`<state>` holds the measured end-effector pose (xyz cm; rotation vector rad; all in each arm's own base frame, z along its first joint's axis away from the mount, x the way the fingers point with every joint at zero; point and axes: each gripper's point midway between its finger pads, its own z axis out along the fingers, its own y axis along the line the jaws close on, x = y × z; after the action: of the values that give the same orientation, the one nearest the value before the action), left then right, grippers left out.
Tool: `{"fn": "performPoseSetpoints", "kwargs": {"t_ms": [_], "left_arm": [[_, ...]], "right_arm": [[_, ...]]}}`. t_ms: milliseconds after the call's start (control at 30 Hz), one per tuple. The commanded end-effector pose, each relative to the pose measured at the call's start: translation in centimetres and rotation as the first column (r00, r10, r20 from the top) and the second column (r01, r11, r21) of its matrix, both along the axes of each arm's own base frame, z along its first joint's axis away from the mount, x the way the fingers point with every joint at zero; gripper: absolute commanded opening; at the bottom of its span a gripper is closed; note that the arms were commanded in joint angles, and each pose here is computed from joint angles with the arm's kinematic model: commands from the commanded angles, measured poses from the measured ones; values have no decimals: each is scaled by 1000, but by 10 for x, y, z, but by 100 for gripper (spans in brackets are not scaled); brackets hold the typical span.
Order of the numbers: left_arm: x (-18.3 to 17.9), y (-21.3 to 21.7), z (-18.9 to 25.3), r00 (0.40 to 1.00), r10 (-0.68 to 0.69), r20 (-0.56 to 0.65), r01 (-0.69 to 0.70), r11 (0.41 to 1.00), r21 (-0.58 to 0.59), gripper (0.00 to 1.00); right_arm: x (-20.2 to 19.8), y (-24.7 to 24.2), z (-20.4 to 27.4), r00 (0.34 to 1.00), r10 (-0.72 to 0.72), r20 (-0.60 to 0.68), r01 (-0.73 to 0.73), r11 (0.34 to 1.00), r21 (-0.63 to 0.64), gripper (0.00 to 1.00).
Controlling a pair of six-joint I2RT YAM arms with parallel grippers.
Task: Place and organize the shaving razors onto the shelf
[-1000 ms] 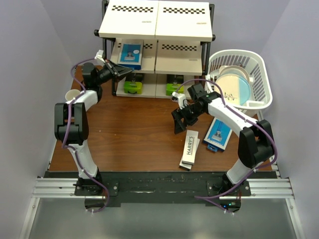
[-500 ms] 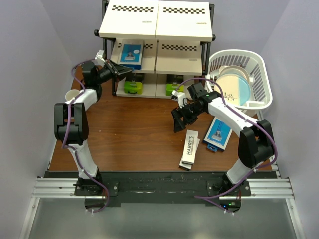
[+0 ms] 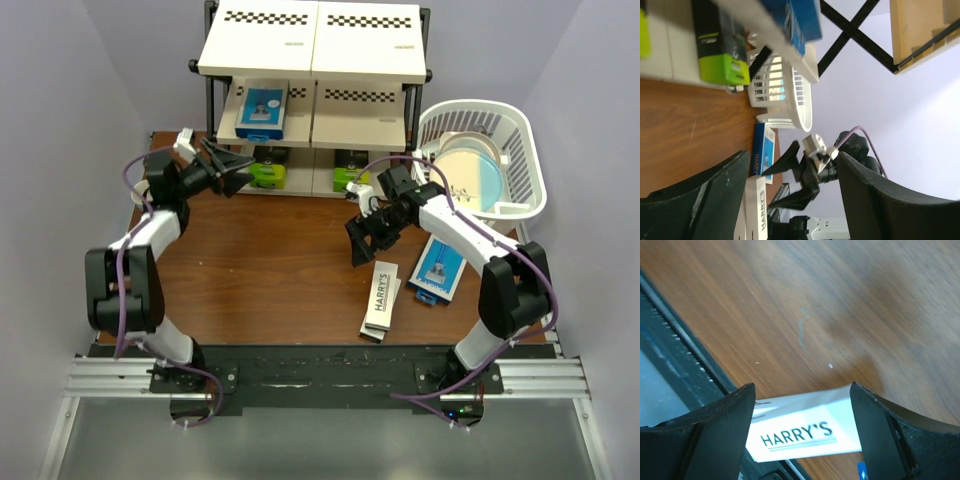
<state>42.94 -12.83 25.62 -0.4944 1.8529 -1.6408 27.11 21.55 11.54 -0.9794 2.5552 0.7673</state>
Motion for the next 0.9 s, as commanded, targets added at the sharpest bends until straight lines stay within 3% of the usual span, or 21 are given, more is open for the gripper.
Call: {"fn": "performPoseSetpoints", "kwargs": {"t_ms": [0, 33, 100, 167, 267, 367, 467, 700, 867], "left_arm": [[-48, 10, -5, 996, 29, 81, -38, 993, 112, 78], [-61, 10, -34, 999, 42, -2, -42, 990, 132, 80], [-73, 14, -50, 997, 71, -3, -69, 979, 189, 85], [-81, 20, -76, 991, 97, -87, -78, 976, 203, 85], [-72, 27, -92, 994, 96, -53, -75, 945, 319, 82], [-69, 10, -98, 998, 16, 65, -46, 873, 486, 80], [-84, -19, -101, 994, -68, 90, 17, 878, 479, 80], [-90, -32, -103, 990, -122, 72, 80, 901, 425, 78], [-82, -35, -94, 975, -185, 123, 111, 887, 449, 75]], "right_arm": [[18, -42, 23, 977, -159, 140, 174, 980, -100, 82], [20, -55, 21, 967, -204, 155, 225, 965, -131, 82], [19, -97, 13, 934, -291, 208, 337, 910, -240, 84], [11, -133, 7, 906, -360, 221, 415, 856, -309, 86], [-2, -172, -4, 857, -467, 216, 514, 769, -380, 88], [-10, -197, -7, 803, -537, 258, 594, 692, -409, 88], [-9, -219, 1, 756, -572, 318, 652, 617, -440, 89], [-9, -235, -2, 734, -600, 318, 670, 563, -483, 90], [-10, -218, -28, 795, -574, 196, 585, 640, -498, 87]]}}
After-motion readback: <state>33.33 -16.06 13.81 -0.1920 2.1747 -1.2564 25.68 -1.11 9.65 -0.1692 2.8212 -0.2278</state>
